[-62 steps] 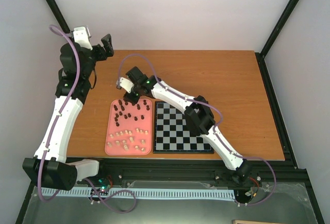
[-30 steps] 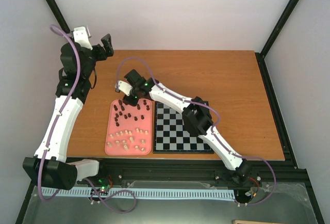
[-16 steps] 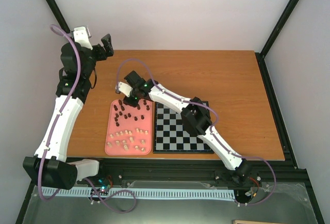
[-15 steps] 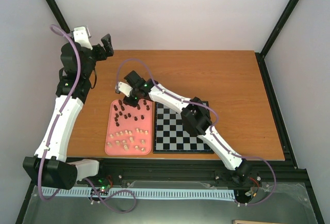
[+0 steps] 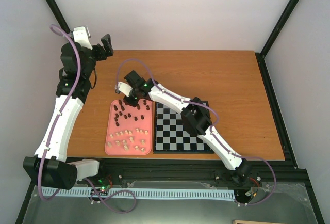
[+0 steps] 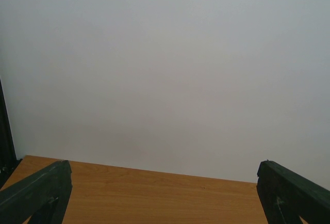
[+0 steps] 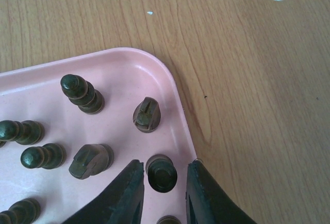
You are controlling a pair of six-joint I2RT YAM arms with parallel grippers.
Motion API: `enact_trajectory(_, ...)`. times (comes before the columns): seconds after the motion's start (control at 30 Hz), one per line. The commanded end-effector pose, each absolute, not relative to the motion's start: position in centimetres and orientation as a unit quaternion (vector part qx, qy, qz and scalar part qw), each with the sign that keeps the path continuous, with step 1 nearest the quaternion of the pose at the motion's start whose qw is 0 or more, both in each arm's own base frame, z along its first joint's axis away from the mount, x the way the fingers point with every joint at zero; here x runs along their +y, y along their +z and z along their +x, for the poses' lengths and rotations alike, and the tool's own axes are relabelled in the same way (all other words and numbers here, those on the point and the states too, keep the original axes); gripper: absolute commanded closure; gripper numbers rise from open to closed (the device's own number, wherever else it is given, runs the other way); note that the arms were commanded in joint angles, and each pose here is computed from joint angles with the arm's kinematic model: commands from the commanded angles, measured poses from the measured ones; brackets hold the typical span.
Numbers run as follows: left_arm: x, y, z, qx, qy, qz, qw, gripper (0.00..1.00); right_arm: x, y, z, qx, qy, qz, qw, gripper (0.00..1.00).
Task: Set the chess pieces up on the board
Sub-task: Pick up the chess piece from the storage box, then place the chess piece on the chessboard.
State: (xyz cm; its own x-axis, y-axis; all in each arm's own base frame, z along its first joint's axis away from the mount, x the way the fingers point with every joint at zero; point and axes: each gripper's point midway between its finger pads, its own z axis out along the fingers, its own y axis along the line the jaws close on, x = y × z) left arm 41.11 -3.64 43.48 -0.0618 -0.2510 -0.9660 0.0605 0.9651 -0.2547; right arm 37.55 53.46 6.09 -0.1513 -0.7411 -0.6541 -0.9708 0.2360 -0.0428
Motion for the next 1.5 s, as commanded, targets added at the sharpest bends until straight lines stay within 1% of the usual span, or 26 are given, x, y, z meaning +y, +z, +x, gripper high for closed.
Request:
enact_trajectory(0.0, -3.7, 44.4, 41.1, 0.708, -0.112, -0.065, 0.694, 0.00, 54.4, 6.7, 37.2, 0.721, 0.204, -0.592, 0.296, 0.79)
enact_trajectory(0.3, -3.6, 44.5, 41.1, 0.708, -0.111, -0.066, 0.695, 0.00, 54.4, 7.6, 37.4, 0.720, 0.201, -0.590, 0.305, 0.93)
enact_trajectory(0.43, -3.6, 44.5, 41.0, 0.707, -0.109, -0.066, 0.695, 0.00, 54.3, 8.6, 37.7, 0.719, 0.196, -0.587, 0.316, 0.97)
enact_trajectory(0.67, -3.5, 44.8, 40.8, 0.705, -0.110, -0.068, 0.697, 0.00, 54.2, 11.6, 37.9, 0.714, 0.194, -0.582, 0.337, 0.97)
enact_trajectory(0.9, -3.4, 45.2, 40.4, 0.701, -0.110, -0.067, 0.702, 0.00, 54.5, 15.2, 36.9, 0.694, 0.224, -0.586, 0.352, 0.97)
enact_trajectory(1.07, -3.4, 45.4, 40.3, 0.700, -0.108, -0.068, 0.703, 0.00, 53.4, 16.9, 38.0, 0.709, 0.196, -0.567, 0.371, 0.97)
enact_trajectory(1.17, -3.4, 45.5, 40.3, 0.699, -0.110, -0.067, 0.703, 0.00, 51.6, 17.8, 39.5, 0.728, 0.170, -0.542, 0.384, 0.97)
enact_trajectory(1.27, -3.4, 45.2, 40.5, 0.701, -0.108, -0.065, 0.702, 0.00, 48.4, 18.3, 41.8, 0.758, 0.148, -0.501, 0.391, 0.97)
enact_trajectory(1.37, -3.4, 45.3, 40.6, 0.701, -0.105, -0.066, 0.702, 0.00, 43.9, 18.7, 44.2, 0.797, 0.140, -0.445, 0.385, 0.97)
enact_trajectory(1.47, -3.4, 45.4, 40.9, 0.700, -0.104, -0.065, 0.703, 0.00, 38.5, 18.7, 45.9, 0.830, 0.109, -0.384, 0.389, 0.97)
